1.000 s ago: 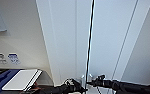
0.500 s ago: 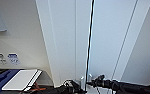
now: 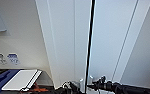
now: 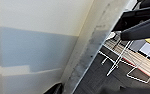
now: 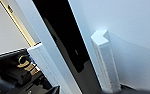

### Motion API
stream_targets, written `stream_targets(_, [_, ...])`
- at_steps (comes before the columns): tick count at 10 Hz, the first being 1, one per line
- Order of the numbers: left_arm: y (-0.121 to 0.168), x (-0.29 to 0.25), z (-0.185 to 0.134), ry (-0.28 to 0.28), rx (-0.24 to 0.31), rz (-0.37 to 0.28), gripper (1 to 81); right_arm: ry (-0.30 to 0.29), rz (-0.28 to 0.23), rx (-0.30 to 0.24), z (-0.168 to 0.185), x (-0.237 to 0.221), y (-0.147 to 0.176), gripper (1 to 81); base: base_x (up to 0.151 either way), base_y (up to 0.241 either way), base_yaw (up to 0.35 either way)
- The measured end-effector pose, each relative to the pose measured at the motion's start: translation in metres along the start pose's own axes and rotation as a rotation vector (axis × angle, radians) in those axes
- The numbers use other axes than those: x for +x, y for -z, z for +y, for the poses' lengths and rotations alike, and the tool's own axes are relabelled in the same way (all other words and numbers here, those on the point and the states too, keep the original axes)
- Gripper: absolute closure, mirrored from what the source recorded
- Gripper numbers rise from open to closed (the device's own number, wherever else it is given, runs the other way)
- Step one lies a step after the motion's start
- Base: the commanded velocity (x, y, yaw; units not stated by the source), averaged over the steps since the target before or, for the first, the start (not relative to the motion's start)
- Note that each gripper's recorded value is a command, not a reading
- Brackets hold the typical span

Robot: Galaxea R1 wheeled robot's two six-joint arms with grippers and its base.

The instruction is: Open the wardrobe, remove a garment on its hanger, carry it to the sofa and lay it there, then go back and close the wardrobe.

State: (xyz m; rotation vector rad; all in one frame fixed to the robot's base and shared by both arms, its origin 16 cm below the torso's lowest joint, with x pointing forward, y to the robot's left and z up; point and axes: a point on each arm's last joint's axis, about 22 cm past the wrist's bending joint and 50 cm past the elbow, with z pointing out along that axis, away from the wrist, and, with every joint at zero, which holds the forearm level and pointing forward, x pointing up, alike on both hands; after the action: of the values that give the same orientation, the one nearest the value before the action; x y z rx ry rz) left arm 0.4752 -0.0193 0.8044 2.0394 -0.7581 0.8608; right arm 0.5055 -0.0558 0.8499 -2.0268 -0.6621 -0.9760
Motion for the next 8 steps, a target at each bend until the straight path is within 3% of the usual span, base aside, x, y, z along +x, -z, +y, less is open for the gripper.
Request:
stream_targets(6, [0.022, -0.023, 0.017, 0.016, -0.039, 0.003, 1.0, 0.044, 0.017, 0.018, -0.01, -0.019, 0.012, 1.0, 0.0, 0.0, 0.0])
stream_targets(8, [0.022, -0.025, 0.018, -0.005, -0.04, 0.0, 1.0, 0.037, 0.008, 0.034, -0.019, -0.029, 0.024, 1.0, 0.0, 0.0, 0.0])
